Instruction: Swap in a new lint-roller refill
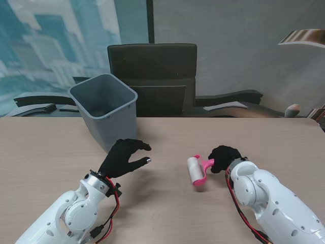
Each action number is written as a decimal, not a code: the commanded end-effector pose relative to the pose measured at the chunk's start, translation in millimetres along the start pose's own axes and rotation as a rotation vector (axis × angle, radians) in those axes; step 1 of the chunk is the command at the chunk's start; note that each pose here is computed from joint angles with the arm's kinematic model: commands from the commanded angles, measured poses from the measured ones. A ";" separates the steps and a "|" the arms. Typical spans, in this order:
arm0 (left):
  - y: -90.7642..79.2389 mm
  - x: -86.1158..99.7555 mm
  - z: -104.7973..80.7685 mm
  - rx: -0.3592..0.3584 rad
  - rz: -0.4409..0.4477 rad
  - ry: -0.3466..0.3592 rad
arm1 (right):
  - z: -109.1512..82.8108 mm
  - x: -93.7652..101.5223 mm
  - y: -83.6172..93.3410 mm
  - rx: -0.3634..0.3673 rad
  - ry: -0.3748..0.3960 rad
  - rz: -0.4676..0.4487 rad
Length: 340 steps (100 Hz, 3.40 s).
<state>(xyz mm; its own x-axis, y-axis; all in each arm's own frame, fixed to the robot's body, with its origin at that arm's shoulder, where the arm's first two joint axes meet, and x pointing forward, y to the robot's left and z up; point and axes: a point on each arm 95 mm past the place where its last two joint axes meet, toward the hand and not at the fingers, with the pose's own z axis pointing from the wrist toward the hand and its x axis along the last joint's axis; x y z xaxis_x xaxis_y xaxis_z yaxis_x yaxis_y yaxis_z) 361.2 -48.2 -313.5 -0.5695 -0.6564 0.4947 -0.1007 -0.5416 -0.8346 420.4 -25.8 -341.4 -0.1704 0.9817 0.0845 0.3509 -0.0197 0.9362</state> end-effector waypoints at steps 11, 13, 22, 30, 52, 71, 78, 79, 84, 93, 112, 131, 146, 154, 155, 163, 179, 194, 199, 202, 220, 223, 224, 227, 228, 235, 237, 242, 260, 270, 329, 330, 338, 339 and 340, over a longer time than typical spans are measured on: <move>4.4 0.2 1.8 -0.032 -0.007 -0.011 | 17.8 30.4 22.3 -0.081 0.018 0.046; 4.4 0.2 1.8 -0.032 -0.007 -0.010 | 19.8 32.0 22.7 -0.084 0.017 0.050; 4.1 0.2 1.4 -0.032 -0.005 -0.008 | 29.8 38.2 22.8 -0.092 0.015 0.063; 4.0 0.7 0.9 -0.034 -0.012 -0.014 | 38.0 41.0 19.7 -0.089 0.007 0.069; 3.8 1.1 0.0 -0.031 -0.015 -0.015 | 55.4 41.0 3.7 -0.020 0.027 0.139; 4.0 0.9 -0.1 -0.032 -0.014 -0.015 | 59.6 37.8 -9.8 0.049 0.074 0.174; 4.0 0.8 -0.2 -0.031 -0.013 -0.014 | 58.2 36.8 -12.5 0.055 0.083 0.172; 3.9 0.8 -0.2 -0.031 -0.013 -0.013 | 57.8 36.7 -12.7 0.056 0.085 0.171; 3.8 0.9 -0.3 -0.029 -0.008 -0.009 | 55.8 36.1 -14.3 0.062 0.089 0.166; 3.7 1.1 -0.5 -0.029 -0.003 -0.003 | 51.6 34.4 -15.8 0.062 0.095 0.148; 3.9 1.4 -1.0 -0.035 -0.001 0.000 | 41.4 30.5 -14.1 0.037 0.103 0.118; 3.9 2.1 -1.8 -0.033 -0.001 -0.004 | 30.4 27.5 -8.7 -0.014 0.108 0.113; 3.1 2.9 -2.8 -0.031 -0.005 -0.002 | 13.6 26.2 7.9 -0.133 0.133 0.110; 2.6 2.7 -3.5 -0.032 -0.001 0.003 | 2.0 25.3 21.5 -0.217 0.180 0.097; 2.5 2.7 -3.6 -0.031 0.000 0.004 | 0.5 25.4 23.7 -0.231 0.187 0.097; 1.2 2.9 -4.3 -0.013 0.000 0.001 | -12.1 28.7 40.1 -0.317 0.233 0.103; 0.4 7.6 -5.1 0.002 -0.106 -0.050 | -34.9 43.3 63.9 -0.446 0.326 0.190; -0.7 10.0 -7.6 0.004 -0.214 -0.076 | -47.1 61.5 67.9 -0.498 0.393 0.289; -1.3 10.6 -8.7 0.008 -0.252 -0.085 | -49.0 66.6 66.2 -0.502 0.404 0.309; -1.7 10.8 -9.5 0.011 -0.268 -0.091 | -49.3 69.5 64.5 -0.505 0.413 0.324; -4.6 8.7 -13.1 0.025 -0.287 -0.110 | -47.2 81.8 49.1 -0.503 0.448 0.379; -4.9 8.3 -13.3 0.027 -0.284 -0.110 | -46.3 82.5 45.6 -0.506 0.451 0.384; -5.0 8.3 -13.3 0.027 -0.283 -0.110 | -46.1 82.6 44.4 -0.507 0.451 0.385; -5.2 8.2 -13.2 0.028 -0.280 -0.111 | -45.6 82.6 40.7 -0.509 0.446 0.389; -5.2 8.2 -13.2 0.029 -0.279 -0.111 | -45.5 82.5 39.5 -0.509 0.444 0.390; -5.1 8.1 -12.6 0.035 -0.270 -0.112 | -44.4 81.5 32.4 -0.502 0.422 0.403; -5.0 8.0 -12.4 0.037 -0.266 -0.110 | -43.7 80.7 31.2 -0.496 0.420 0.407; -5.1 8.0 -12.0 0.042 -0.254 -0.106 | -42.2 78.6 29.1 -0.476 0.421 0.412; -4.3 6.9 -10.1 0.037 -0.213 -0.094 | -35.3 78.4 24.0 -0.419 0.425 0.434; -3.1 6.9 -8.7 0.033 -0.215 -0.100 | -33.3 80.3 22.5 -0.406 0.436 0.440; -5.9 -1.8 -10.5 0.028 -0.162 -0.110 | -28.5 73.8 23.4 -0.388 0.410 0.412; -5.7 -2.0 -10.3 0.027 -0.162 -0.111 | -28.4 73.6 23.3 -0.388 0.409 0.411; -4.3 -2.9 -8.9 0.017 -0.171 -0.118 | -27.7 72.6 22.9 -0.390 0.402 0.408; -4.1 -2.9 -8.7 0.015 -0.172 -0.119 | -27.6 72.6 22.9 -0.390 0.401 0.408; -3.9 -2.8 -8.6 0.014 -0.174 -0.119 | -27.6 72.5 22.9 -0.391 0.401 0.407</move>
<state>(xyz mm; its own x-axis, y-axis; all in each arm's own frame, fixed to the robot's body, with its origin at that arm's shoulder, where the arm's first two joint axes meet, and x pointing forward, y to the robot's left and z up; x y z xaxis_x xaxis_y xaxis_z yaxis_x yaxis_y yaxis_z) 355.4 -37.4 -311.5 -0.4489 -0.6032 0.6593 -0.1555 -0.6738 -0.7223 390.9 39.4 -303.5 -0.4501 0.7334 0.5094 0.1121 -0.5195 0.8471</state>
